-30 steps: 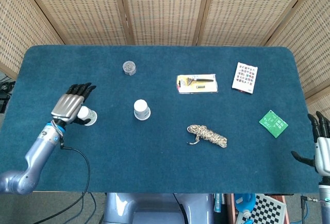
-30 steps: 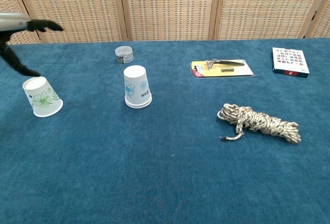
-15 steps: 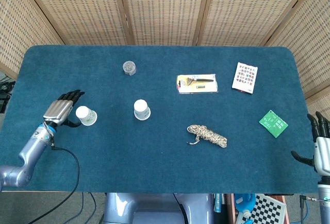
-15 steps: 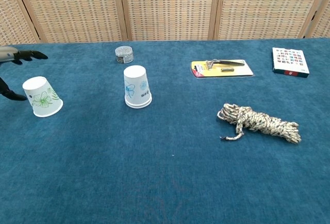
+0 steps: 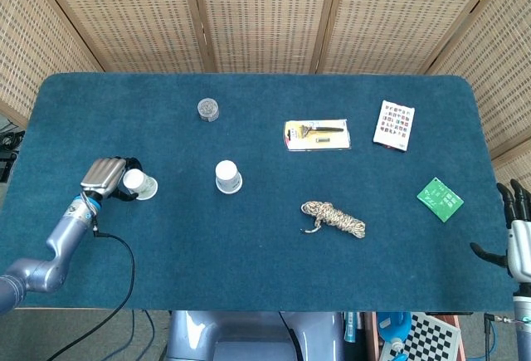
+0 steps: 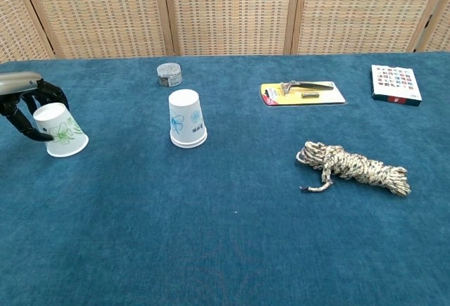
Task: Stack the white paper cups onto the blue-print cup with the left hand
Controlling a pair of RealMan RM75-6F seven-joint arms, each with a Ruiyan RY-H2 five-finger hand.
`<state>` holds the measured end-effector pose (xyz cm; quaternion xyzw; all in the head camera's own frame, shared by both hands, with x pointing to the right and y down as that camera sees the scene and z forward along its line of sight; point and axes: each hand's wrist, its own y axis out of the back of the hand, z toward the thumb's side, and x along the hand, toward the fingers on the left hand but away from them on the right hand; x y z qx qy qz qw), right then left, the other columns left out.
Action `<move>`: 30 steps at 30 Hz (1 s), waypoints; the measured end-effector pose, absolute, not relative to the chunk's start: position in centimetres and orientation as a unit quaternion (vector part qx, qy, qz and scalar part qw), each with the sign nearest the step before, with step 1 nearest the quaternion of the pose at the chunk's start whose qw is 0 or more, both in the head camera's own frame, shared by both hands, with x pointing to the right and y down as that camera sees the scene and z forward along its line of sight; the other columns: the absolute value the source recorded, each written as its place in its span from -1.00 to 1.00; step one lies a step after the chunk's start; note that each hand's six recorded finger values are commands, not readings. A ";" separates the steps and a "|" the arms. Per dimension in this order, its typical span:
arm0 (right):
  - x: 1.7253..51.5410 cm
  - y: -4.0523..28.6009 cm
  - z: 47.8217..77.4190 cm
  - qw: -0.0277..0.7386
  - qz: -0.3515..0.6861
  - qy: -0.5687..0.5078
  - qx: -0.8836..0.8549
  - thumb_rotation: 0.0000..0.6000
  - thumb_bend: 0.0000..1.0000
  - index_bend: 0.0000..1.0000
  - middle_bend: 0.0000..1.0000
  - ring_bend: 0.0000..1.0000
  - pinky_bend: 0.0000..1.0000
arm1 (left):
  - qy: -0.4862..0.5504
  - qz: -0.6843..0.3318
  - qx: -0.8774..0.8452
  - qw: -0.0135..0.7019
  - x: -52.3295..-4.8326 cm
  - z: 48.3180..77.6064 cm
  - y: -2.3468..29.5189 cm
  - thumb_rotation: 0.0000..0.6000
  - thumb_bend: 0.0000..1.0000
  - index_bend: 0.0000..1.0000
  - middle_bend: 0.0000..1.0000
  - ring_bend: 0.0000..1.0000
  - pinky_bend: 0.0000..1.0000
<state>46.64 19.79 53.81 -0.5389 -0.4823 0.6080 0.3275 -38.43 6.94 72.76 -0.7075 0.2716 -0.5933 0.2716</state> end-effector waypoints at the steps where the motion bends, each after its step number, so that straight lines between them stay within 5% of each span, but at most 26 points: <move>1: 46.6 19.8 53.8 0.328 0.608 -0.482 -0.539 1.00 -1.00 -1.00 -1.00 -1.00 -1.00 | 0.272 -0.593 -0.707 0.273 -38.4 72.8 6.9 1.00 -0.55 -0.13 -0.10 -0.27 -0.31; 13: 46.5 19.8 53.9 0.328 0.609 -0.480 -0.540 1.00 -1.00 -1.00 -1.00 -1.00 -1.00 | 0.320 -0.536 -0.727 0.284 -36.7 68.8 5.3 1.00 -0.55 -0.13 -0.10 -0.27 -0.31; 22: 46.1 19.8 54.3 0.331 0.612 -0.473 -0.541 1.00 -1.00 -1.00 -1.00 -1.00 -1.00 | 0.322 -0.451 -0.766 0.326 -28.3 63.3 2.6 1.00 -0.55 -0.13 -0.10 -0.27 -0.31; 30: 46.8 19.7 54.1 0.327 0.614 -0.481 -0.533 1.00 -1.00 -1.00 -1.00 -1.00 -1.00 | 0.305 -0.449 -0.778 0.317 -23.3 63.6 1.2 1.00 -0.55 -0.13 -0.13 -0.27 -0.31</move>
